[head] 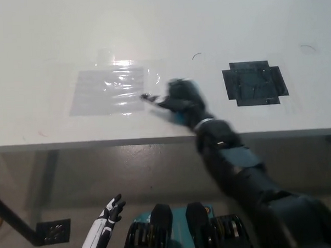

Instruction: A soft sponge is kept on the balc marked spot on the table infront of the robot and it uses its right hand fist to press down on it and drrags it across the table in a back and forth manner twice to clean it

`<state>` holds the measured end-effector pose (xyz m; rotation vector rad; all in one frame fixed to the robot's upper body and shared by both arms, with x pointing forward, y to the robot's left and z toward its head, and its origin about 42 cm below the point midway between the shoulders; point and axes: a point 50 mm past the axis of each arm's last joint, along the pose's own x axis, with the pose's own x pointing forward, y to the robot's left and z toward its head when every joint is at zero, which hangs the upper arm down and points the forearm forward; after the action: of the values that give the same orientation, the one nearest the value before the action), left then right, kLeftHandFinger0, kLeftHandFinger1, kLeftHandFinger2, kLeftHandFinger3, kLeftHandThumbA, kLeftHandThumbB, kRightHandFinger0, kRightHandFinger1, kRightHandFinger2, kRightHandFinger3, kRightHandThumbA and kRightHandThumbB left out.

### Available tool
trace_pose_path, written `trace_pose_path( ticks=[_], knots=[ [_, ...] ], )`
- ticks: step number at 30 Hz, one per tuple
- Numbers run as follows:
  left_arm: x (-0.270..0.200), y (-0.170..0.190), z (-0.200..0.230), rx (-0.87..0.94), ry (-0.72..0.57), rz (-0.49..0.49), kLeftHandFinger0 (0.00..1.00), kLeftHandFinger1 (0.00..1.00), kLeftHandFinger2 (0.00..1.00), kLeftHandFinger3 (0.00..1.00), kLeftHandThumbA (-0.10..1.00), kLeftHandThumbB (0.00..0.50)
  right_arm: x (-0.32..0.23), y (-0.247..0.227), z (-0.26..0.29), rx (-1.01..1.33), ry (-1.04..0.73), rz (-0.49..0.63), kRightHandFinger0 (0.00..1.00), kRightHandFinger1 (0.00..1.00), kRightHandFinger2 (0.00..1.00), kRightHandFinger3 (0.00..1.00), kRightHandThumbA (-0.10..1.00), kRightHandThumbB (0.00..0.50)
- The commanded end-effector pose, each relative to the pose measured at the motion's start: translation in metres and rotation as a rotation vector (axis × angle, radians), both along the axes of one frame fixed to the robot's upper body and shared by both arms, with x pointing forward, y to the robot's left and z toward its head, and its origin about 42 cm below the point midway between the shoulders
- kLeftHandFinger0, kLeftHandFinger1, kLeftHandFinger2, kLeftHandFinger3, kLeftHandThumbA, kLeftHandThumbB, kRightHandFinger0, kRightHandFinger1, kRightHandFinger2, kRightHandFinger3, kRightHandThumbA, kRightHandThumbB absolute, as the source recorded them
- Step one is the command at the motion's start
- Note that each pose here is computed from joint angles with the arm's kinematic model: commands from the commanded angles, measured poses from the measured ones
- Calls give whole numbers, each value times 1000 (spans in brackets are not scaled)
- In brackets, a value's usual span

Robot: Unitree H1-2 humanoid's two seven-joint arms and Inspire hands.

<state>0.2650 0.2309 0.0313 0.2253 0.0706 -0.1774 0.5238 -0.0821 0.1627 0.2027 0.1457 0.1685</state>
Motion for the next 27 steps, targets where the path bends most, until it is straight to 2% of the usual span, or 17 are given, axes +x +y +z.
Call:
trace_pose_path(
  ticks=[1,5,6,8,10,11,14,15,16,19,21,24,26,27],
  knots=[
    [2,3,9,9,-65,-12,1000,1000,960,1000,1000,0,2,-94,-27,-21,113,-169,0,0,0,13,1000,131],
    [0,3,8,4,-55,-8,1000,1000,953,1000,1000,0,-2,-156,-34,-15,126,-275,0,0,45,87,1000,127],
    [0,3,8,7,-59,-9,1000,1000,936,1000,1000,0,-5,-181,-36,-1,130,-318,0,0,114,131,1000,155],
    [0,3,8,10,-59,-10,1000,1000,927,1000,1000,0,-10,-209,-38,7,142,-383,0,0,147,178,1000,171],
    [1,3,8,17,-58,-12,1000,1000,924,1000,1000,0,-17,-238,-40,-3,135,-443,0,0,156,183,1000,127],
    [1,4,6,14,-57,-13,1000,1000,920,1000,1000,0,-20,-250,-41,4,141,-475,0,0,186,241,1000,122],
    [2,4,5,11,-65,-11,1000,1000,894,1000,1000,0,-32,-284,-43,26,147,-543,0,0,194,249,1000,99],
    [2,5,5,13,-65,-12,1000,1000,891,1000,1000,0,-35,-294,-44,25,150,-554,0,0,218,289,1000,88],
    [2,5,6,20,-68,-18,1000,1000,893,1000,1000,0,-39,-307,-43,17,146,-581,0,0,222,278,1000,71],
    [3,6,5,22,-68,-16,1000,1000,876,1000,1000,0,-47,-324,-43,17,139,-620,0,0,208,275,1000,81],
    [3,7,4,29,-77,-17,1000,1000,876,1000,1000,0,-49,-329,-44,44,142,-636,0,0,198,259,1000,64],
    [2,7,3,37,-71,-15,1000,1000,868,1000,1000,0,-47,-324,-45,43,142,-635,0,0,222,286,1000,83],
    [1,7,3,33,-68,-16,1000,999,868,1000,1000,0,-44,-317,-44,44,147,-621,0,0,187,248,1000,95],
    [2,7,2,35,-66,-17,1000,1000,869,1000,1000,0,-41,-311,-43,43,144,-603,0,0,137,179,1000,101]
  ],
)
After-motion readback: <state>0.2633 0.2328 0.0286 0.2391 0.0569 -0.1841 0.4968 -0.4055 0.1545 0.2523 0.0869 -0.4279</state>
